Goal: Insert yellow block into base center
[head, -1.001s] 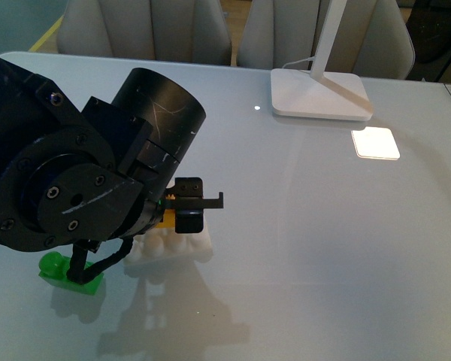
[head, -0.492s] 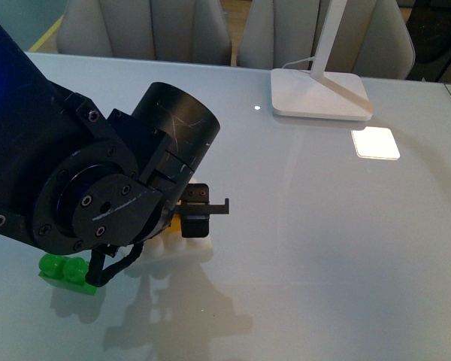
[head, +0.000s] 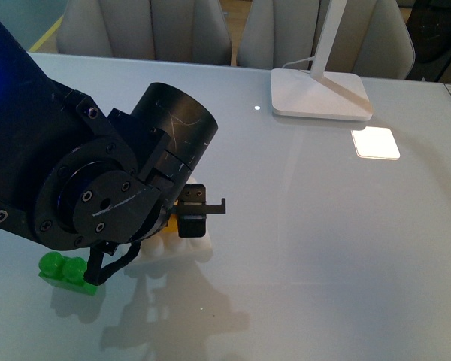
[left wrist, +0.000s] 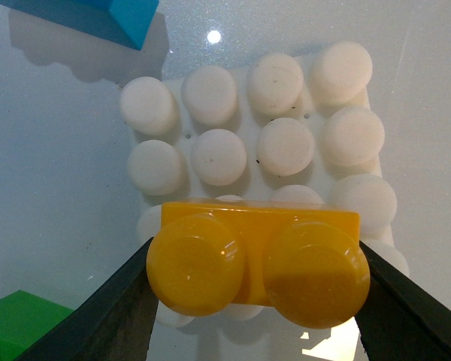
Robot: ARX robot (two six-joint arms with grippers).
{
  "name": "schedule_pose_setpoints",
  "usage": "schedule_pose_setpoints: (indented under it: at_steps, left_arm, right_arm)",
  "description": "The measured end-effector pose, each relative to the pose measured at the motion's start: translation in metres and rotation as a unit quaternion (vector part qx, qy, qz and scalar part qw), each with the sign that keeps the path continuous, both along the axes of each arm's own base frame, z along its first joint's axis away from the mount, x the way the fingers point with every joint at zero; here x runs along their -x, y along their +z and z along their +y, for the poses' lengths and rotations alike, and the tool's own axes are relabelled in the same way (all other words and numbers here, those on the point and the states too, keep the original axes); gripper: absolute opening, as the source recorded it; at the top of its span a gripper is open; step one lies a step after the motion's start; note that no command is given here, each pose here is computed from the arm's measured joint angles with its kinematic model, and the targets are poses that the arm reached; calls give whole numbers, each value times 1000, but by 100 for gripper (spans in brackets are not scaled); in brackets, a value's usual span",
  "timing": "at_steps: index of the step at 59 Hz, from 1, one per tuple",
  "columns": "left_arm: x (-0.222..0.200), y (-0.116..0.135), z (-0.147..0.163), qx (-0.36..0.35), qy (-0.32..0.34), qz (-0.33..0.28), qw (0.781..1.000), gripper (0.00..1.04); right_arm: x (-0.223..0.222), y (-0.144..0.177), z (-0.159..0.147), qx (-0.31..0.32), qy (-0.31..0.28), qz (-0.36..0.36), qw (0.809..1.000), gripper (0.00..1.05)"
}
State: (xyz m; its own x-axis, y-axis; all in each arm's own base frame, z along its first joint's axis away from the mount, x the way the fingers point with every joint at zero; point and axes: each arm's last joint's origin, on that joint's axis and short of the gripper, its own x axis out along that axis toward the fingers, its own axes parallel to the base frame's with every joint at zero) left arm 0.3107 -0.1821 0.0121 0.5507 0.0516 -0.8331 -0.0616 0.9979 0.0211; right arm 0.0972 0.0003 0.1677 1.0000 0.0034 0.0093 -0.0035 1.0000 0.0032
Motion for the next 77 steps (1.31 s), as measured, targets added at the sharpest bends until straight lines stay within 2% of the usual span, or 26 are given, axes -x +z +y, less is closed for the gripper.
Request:
schedule_pose_setpoints:
  at_steps: [30,77]
  left_arm:
    - [-5,-4,-2,3,10,6,1000,63]
    - [-12,-12,-6,9,63,4,998,63]
  right_arm:
    - [0,0,0,0,0,0,1000,96]
    - [0,0,0,0,0,0,1000,96]
